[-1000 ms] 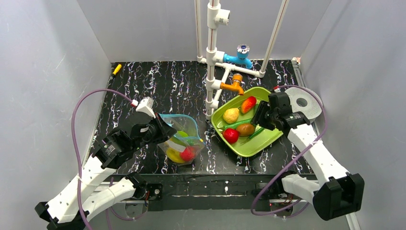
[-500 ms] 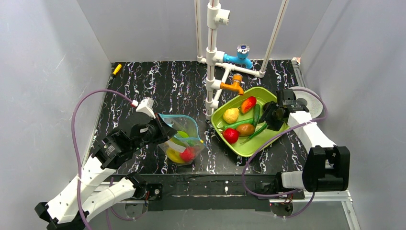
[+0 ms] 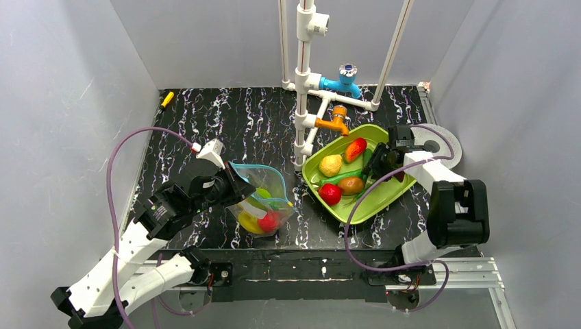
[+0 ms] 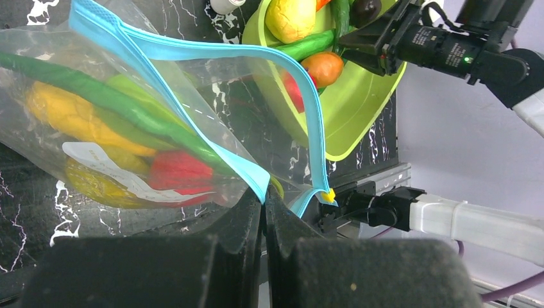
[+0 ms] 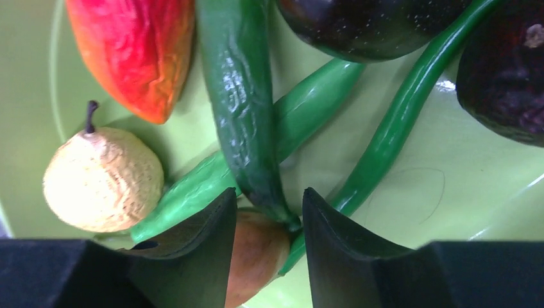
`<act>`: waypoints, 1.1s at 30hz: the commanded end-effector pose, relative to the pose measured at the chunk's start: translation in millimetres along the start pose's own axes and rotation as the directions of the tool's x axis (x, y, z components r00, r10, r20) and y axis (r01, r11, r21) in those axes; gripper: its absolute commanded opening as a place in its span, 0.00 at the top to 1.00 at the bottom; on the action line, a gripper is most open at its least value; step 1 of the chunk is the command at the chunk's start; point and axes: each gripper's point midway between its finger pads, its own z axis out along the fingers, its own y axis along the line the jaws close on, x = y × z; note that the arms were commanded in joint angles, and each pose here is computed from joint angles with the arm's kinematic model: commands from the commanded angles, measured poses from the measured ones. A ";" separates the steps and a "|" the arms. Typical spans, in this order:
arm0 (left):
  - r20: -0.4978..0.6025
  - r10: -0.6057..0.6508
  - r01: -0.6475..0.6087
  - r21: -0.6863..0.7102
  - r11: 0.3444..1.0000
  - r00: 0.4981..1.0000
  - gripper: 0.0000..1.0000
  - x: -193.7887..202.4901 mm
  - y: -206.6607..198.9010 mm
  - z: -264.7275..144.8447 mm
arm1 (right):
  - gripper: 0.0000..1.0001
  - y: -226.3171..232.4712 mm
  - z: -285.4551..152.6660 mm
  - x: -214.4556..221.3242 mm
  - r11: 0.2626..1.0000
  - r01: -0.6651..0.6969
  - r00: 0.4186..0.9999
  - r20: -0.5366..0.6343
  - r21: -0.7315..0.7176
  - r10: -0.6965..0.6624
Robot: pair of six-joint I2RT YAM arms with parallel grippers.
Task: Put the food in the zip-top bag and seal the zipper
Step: Pick up the fake vegetable from the bin.
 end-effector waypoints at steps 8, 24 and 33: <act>-0.001 -0.012 0.012 0.020 1.000 1.000 1.00 -1.4 -5.1 -5.1 | 0.69 8.0 0.3 -19.2 0.998 0.061 0.996 0.070 -0.014 -0.060; -0.005 -0.006 0.006 0.013 1.000 1.000 1.00 -1.1 -4.7 -3.3 | 0.99 48.1 -86.1 -10.6 0.967 0.156 0.980 0.151 -0.203 -0.127; -0.017 0.036 -0.036 -0.010 0.999 0.999 1.00 -2.1 -3.6 6.6 | 0.99 67.0 -118.1 86.4 0.844 0.309 0.940 0.006 -0.438 -0.341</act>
